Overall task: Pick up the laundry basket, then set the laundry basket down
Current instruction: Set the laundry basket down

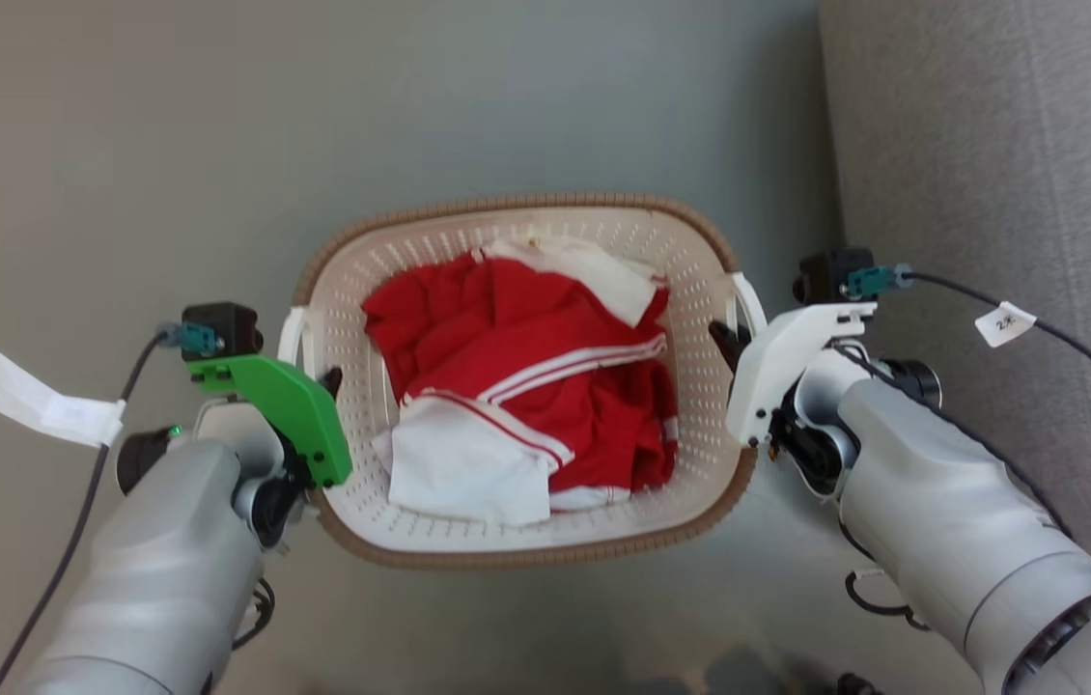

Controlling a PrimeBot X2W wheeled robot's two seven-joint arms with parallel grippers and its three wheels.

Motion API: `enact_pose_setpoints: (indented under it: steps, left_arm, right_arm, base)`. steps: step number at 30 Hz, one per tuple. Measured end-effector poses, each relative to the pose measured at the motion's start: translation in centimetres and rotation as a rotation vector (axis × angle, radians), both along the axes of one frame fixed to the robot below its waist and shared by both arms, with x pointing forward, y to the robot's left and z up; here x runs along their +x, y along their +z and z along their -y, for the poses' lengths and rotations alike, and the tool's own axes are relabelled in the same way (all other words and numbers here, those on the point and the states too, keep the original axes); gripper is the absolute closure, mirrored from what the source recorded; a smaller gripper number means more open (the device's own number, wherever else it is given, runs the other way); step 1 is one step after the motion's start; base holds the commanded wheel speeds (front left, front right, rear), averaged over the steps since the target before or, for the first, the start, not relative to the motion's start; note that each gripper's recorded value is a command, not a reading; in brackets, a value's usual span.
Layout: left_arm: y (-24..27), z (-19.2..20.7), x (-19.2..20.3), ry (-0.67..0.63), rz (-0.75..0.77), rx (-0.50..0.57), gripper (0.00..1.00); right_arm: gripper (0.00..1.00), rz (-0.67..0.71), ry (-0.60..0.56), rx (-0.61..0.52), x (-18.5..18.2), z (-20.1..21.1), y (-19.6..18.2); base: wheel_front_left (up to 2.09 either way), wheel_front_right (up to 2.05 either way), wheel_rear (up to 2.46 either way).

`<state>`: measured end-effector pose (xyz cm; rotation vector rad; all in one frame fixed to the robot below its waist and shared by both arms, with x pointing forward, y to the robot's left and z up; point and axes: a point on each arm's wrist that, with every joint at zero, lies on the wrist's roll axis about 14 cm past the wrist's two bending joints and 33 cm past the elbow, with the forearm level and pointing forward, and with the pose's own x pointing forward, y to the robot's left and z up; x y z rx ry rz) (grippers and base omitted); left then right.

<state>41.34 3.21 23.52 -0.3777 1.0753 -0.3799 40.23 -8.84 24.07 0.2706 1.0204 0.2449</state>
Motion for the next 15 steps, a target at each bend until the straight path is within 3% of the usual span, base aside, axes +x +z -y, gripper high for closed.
enact_pose_setpoints:
  steps: [15]
  left_arm:
    - [-5.7,-0.5,1.7,0.029,-0.021,-0.005,1.00]
  right_arm:
    - [1.00,-0.029,-0.018,0.018,1.3,-0.4,-5.3]
  base:
    - [0.00,0.00,0.00]
